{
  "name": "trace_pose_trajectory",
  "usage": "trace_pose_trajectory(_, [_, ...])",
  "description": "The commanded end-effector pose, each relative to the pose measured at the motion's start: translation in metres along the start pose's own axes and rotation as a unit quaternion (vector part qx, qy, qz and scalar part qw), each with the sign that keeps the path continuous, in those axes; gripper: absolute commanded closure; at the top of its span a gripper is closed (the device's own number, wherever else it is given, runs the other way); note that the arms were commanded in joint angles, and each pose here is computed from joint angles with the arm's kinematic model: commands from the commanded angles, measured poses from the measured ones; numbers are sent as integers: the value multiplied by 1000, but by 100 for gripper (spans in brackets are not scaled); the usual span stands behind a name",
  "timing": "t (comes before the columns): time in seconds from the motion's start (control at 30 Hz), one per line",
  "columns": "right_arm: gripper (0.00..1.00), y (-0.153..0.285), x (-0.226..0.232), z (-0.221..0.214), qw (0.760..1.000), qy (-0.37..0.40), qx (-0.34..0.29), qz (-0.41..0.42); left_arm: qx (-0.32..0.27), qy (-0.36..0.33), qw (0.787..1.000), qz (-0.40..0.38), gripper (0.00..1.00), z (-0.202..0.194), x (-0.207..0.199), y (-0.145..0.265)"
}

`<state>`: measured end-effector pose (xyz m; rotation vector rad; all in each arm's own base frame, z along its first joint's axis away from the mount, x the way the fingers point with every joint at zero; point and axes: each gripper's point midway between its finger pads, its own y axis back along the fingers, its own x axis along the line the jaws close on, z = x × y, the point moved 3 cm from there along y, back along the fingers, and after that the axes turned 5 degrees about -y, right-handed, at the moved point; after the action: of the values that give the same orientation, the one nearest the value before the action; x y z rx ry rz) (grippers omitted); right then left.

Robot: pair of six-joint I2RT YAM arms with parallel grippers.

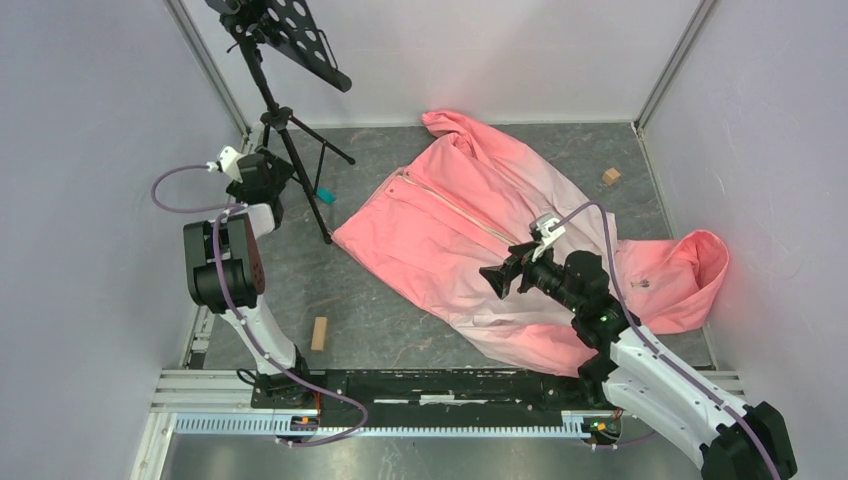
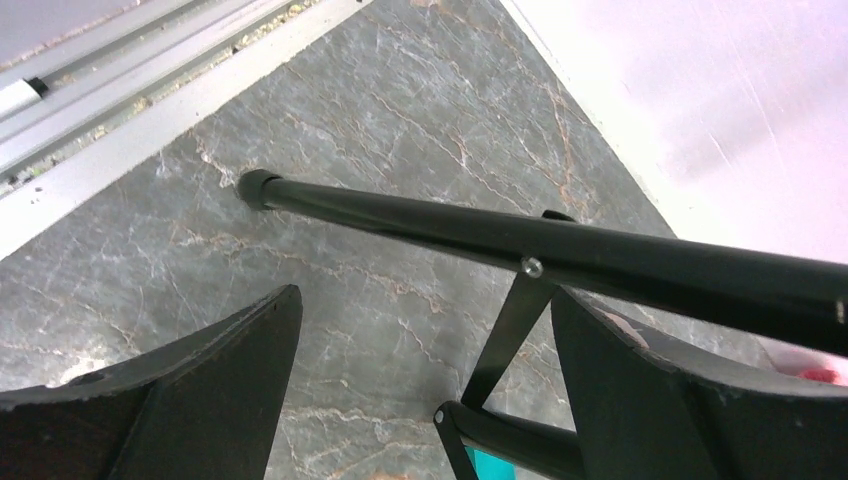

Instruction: Zip up the jacket

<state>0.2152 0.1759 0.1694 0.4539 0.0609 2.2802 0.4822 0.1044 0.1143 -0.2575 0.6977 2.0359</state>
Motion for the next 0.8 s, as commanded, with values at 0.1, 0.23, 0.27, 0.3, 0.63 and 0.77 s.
trace_pose_trajectory(0.1, [3, -6, 5, 29, 999, 3, -38, 2, -9, -42, 999, 0, 0, 21, -10, -1])
trace_pose_trajectory(0.23, [3, -11, 5, 29, 999, -1, -40, 7, 14, -29, 999, 23, 0, 5, 9, 22])
trace_pose_trajectory(0.27, [3, -12, 6, 29, 999, -2, -40, 10, 20, -23, 999, 30, 0, 1, 14, 29])
trace_pose_trajectory(0.3, [3, -14, 6, 28, 999, -2, -38, 11, 28, -19, 998, 44, 0, -3, 21, 35])
trace_pose_trajectory(0.63, [3, -42, 3, 33, 999, -3, -28, 18, 130, 57, 976, 164, 0, -24, 58, 118])
trace_pose_trajectory(0.77, [3, -71, -8, 35, 998, -38, -42, -5, 164, 84, 954, 236, 0, -24, 75, 165])
